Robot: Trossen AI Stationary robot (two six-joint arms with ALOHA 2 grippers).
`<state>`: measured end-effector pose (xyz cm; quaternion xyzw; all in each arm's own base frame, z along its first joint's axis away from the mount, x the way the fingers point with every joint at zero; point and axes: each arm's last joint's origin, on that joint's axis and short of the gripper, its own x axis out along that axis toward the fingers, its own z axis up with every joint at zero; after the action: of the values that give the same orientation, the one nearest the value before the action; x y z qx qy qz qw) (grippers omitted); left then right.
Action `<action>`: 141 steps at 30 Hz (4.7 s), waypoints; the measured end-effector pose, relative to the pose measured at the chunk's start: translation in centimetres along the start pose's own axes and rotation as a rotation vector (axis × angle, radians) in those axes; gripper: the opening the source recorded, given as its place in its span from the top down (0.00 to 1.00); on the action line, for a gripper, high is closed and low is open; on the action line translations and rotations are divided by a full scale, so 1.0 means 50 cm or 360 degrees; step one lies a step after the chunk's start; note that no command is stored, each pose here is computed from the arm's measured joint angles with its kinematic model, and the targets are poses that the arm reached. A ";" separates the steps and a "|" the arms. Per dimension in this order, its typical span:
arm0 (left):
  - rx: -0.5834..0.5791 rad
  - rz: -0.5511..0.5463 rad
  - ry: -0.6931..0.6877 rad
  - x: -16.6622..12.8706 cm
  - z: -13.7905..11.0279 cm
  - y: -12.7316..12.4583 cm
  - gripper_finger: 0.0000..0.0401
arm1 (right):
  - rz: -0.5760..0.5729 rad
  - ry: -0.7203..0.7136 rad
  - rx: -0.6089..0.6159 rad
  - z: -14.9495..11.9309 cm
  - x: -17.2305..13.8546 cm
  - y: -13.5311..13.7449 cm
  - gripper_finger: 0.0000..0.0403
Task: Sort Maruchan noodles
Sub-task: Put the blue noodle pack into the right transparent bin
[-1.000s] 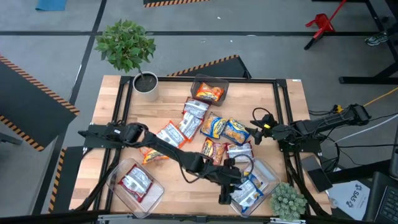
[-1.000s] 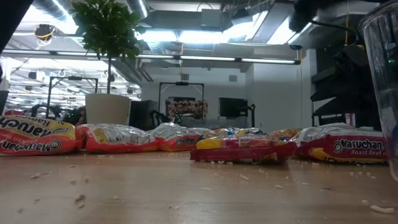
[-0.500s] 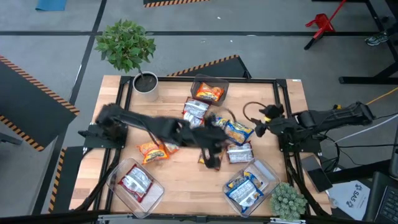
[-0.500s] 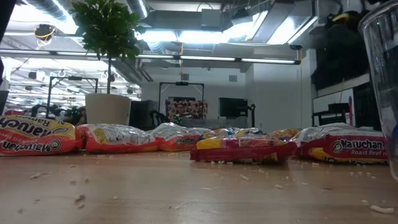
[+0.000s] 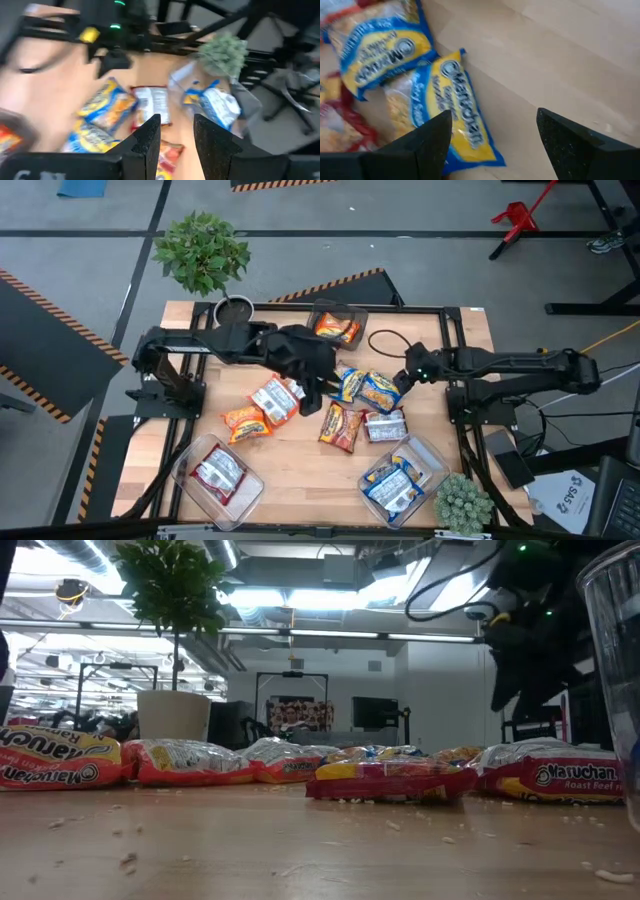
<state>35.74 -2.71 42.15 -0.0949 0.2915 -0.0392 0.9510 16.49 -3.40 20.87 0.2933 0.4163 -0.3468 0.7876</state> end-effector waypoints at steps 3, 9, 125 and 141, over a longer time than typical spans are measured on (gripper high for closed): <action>-0.0005 -0.0250 -0.0099 0.038 -0.011 0.017 0.72 | 0.0041 -0.0006 0.0036 0.006 0.014 -0.006 0.30; -0.0225 -0.0491 -0.0065 0.113 -0.117 0.076 0.73 | -0.0027 0.0060 0.0195 -0.009 0.049 -0.042 0.30; 0.0852 0.0981 0.0701 0.350 -0.360 0.049 0.99 | 0.0318 -0.0038 0.0006 0.118 0.098 0.063 0.30; 0.0773 0.1132 0.0173 0.253 -0.190 -0.180 1.00 | 0.0179 0.0079 0.0030 0.097 0.077 0.042 0.30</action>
<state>40.70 -14.67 29.32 0.2403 0.3381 0.2186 0.8833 21.95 -6.98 20.29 0.3322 0.4154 -0.2984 0.7925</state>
